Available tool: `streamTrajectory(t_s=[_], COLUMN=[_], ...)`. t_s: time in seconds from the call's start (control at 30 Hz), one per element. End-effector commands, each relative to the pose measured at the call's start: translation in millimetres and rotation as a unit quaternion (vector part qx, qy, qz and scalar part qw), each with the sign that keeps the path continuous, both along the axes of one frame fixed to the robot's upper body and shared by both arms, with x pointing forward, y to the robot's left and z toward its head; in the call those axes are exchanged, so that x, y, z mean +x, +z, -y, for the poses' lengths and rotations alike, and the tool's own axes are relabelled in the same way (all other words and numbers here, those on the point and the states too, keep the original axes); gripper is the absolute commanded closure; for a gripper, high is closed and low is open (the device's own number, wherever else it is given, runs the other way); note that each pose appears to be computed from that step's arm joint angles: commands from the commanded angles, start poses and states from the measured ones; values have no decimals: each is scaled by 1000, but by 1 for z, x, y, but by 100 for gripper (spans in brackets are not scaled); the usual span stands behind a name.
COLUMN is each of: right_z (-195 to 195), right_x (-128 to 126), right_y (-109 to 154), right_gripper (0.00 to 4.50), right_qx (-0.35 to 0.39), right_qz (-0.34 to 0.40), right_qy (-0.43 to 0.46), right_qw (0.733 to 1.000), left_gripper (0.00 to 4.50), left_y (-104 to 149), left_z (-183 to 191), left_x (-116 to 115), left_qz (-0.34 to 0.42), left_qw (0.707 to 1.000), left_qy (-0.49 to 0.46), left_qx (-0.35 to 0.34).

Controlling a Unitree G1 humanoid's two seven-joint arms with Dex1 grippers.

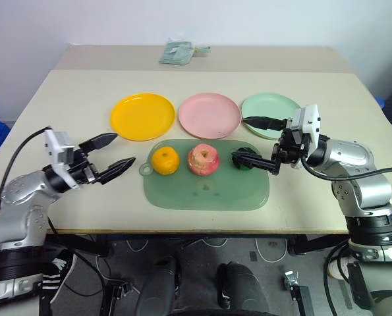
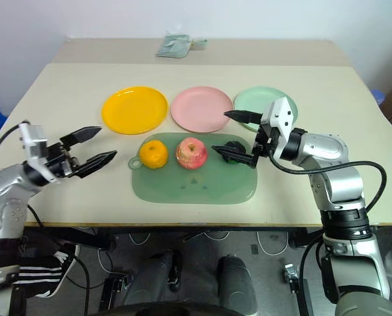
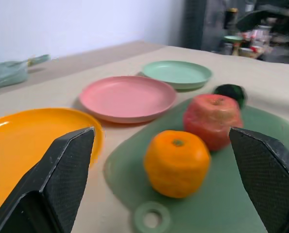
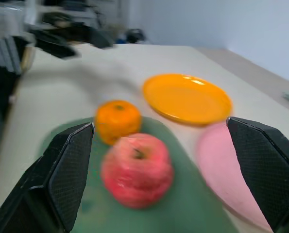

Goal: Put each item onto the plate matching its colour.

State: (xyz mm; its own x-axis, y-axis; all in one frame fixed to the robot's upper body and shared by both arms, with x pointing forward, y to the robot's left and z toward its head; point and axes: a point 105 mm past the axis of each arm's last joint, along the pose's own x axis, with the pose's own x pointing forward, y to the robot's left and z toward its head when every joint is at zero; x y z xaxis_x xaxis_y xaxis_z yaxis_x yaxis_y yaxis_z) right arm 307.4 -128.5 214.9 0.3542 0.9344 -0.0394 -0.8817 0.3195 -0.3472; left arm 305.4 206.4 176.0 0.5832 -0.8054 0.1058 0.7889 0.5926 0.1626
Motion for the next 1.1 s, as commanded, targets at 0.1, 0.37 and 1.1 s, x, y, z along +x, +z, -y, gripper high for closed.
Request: streamTrajectory(t_s=[0.1,0.37,1.1], right_z=[-8,-12,-19], right_x=[-17,-18,-8], right_y=[20,28,22], right_gripper=[4,4,0], right_qx=[-28,-22,-31], right_qz=[18,27,29], right_qy=[44,33,-4], right_qw=[998,999,999], left_gripper=[0,0,85], left_y=[0,-12,-58], left_z=[10,24,57], left_x=[14,40,48], left_qz=[1,-6,-28], left_qw=[1000,1000,996], left_qy=[-7,-6,-39], left_qx=[15,16,74])
